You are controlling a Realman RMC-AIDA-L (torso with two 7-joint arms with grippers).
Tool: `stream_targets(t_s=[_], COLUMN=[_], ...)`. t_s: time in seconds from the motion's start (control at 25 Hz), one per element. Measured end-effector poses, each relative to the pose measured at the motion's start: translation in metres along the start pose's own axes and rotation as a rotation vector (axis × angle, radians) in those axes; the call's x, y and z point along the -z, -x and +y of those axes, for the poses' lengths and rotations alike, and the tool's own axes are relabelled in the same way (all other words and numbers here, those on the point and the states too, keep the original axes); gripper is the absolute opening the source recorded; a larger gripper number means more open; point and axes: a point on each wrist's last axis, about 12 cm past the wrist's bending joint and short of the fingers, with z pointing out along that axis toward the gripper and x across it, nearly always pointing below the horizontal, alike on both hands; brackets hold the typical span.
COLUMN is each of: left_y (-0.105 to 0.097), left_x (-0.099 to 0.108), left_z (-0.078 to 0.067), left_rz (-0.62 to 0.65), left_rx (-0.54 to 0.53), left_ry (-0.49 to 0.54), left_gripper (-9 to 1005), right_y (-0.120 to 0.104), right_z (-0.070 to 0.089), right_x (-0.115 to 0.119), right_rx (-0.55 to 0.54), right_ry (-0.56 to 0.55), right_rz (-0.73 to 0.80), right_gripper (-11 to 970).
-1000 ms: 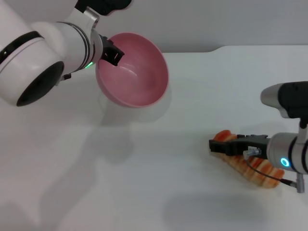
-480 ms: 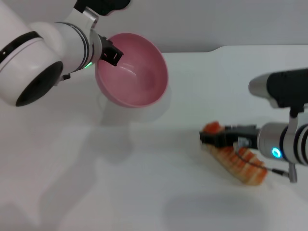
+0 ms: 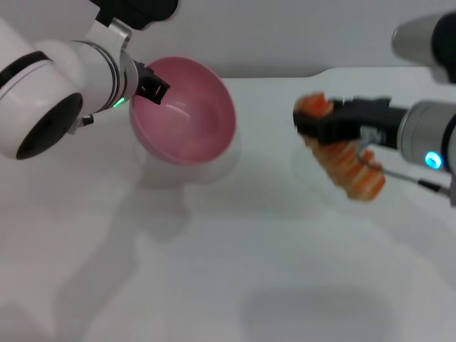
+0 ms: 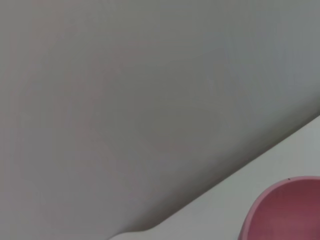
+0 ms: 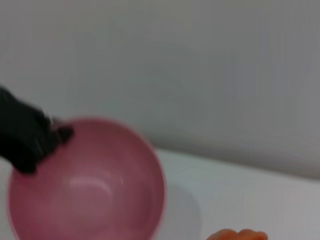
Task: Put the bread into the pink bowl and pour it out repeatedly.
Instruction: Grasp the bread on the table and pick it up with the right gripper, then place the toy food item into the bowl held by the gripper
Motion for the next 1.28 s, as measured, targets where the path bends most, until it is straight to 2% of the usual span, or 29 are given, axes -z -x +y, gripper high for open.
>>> stream_targets(t_s=[0.12, 0.2, 0.4, 0.68, 0.76, 1.04, 1.28], left_y=[-0.003, -0.003, -0.004, 0.0, 0.001, 0.004, 0.007], left_x=[-0.002, -0.003, -0.004, 0.0, 0.001, 0.001, 0.002], left_z=[-0.002, -0.006, -0.023, -0.045, -0.046, -0.046, -0.048], left_rz=[0.011, 0.014, 0.01, -0.025, -0.03, -0.042, -0.059], left_rx=[0.007, 0.01, -0.001, -0.006, -0.007, -0.004, 0.002], left_ry=[-0.015, -0.034, -0.096, -0.202, -0.212, -0.215, -0.238], left_gripper=[48, 48, 48, 49, 49, 49, 49], right_y=[0.018, 0.035, 0.051, 0.055, 0.052, 0.048, 0.039], right_z=[0.005, 0.011, 0.016, 0.022, 0.025, 0.034, 0.037], right_x=[0.013, 0.024, 0.029, 0.019, 0.011, 0.005, -0.013], right_rx=[0.041, 0.091, 0.13, 0.167, 0.171, 0.184, 0.188], right_ry=[-0.008, -0.016, -0.019, -0.005, 0.009, 0.039, 0.059], right_rz=[-0.071, -0.136, -0.2, -0.243, -0.228, -0.222, -0.256], right_gripper=[626, 577, 527, 479, 462, 418, 391])
